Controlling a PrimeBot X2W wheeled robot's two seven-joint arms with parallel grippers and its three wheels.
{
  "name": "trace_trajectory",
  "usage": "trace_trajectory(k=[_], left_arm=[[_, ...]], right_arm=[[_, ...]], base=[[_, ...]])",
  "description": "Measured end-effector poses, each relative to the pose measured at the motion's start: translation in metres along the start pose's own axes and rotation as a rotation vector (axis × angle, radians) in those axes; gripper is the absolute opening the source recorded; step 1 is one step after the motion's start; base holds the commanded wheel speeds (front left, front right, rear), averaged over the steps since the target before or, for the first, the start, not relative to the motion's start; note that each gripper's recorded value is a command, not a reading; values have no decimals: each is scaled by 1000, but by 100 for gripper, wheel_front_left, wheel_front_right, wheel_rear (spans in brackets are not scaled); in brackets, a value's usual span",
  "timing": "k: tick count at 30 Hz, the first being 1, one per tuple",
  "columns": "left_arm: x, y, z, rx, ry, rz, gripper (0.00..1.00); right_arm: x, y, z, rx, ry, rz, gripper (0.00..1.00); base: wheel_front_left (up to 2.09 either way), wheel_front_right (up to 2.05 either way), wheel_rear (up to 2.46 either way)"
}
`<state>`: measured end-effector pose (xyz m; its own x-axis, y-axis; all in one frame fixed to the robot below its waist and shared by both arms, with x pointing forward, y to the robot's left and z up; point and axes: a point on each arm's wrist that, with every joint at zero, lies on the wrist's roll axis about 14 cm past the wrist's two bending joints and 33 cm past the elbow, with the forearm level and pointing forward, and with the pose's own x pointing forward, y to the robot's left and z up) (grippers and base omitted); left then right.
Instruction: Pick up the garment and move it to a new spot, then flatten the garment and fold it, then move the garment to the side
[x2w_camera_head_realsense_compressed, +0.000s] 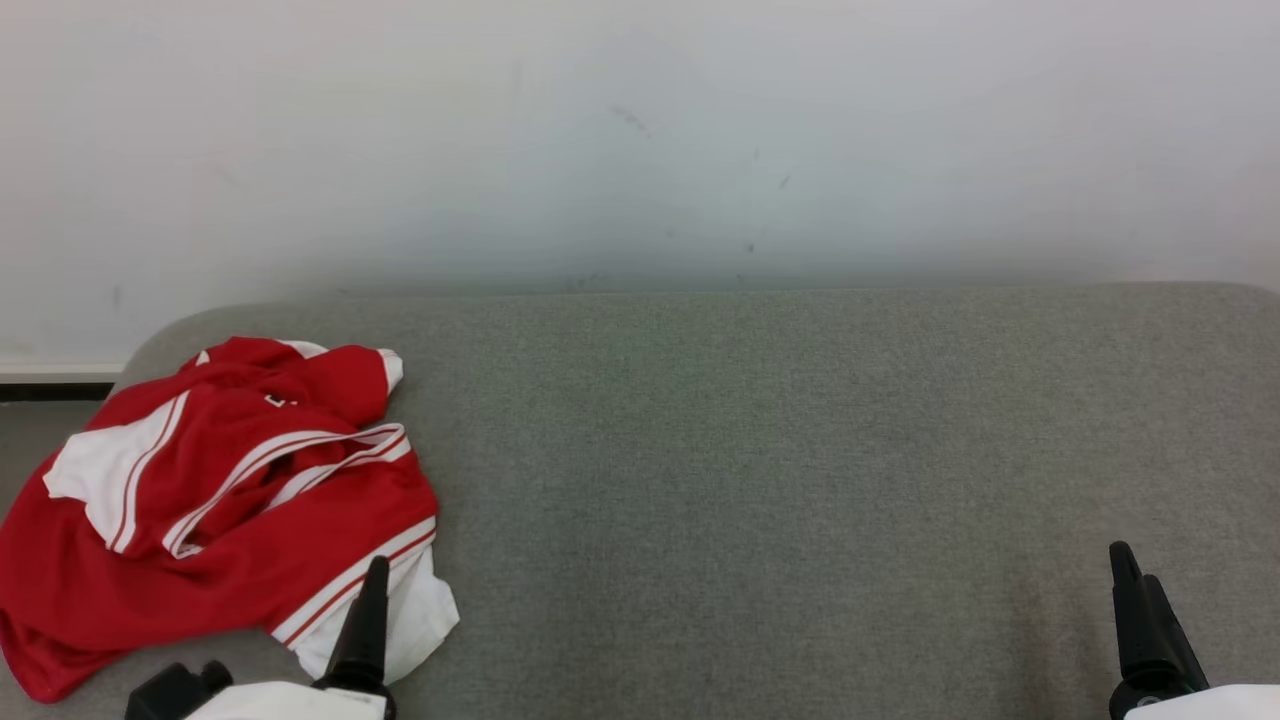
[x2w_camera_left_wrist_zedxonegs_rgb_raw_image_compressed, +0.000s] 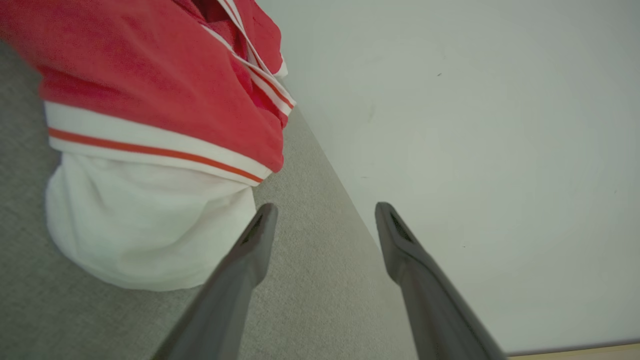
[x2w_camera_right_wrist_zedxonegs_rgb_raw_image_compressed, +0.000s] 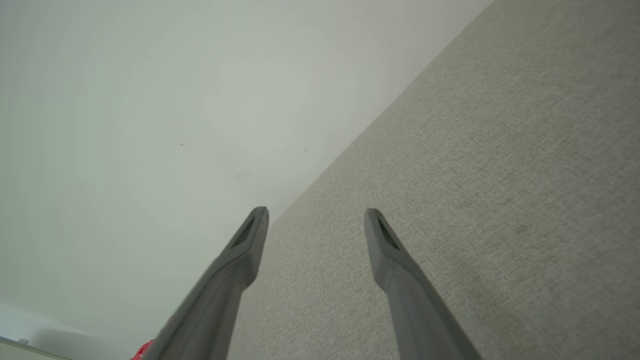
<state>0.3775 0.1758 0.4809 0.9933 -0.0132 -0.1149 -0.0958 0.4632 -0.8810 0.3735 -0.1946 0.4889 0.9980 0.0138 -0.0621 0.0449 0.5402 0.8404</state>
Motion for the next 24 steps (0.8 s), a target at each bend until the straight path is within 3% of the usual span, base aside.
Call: trace_trajectory(k=[24], left_arm=[[-3, -10, -4, 382, -30, -24, 100]], right_arm=[[-4, 13, -8, -373, -1, 57, 100]], base=[[0, 0, 0]])
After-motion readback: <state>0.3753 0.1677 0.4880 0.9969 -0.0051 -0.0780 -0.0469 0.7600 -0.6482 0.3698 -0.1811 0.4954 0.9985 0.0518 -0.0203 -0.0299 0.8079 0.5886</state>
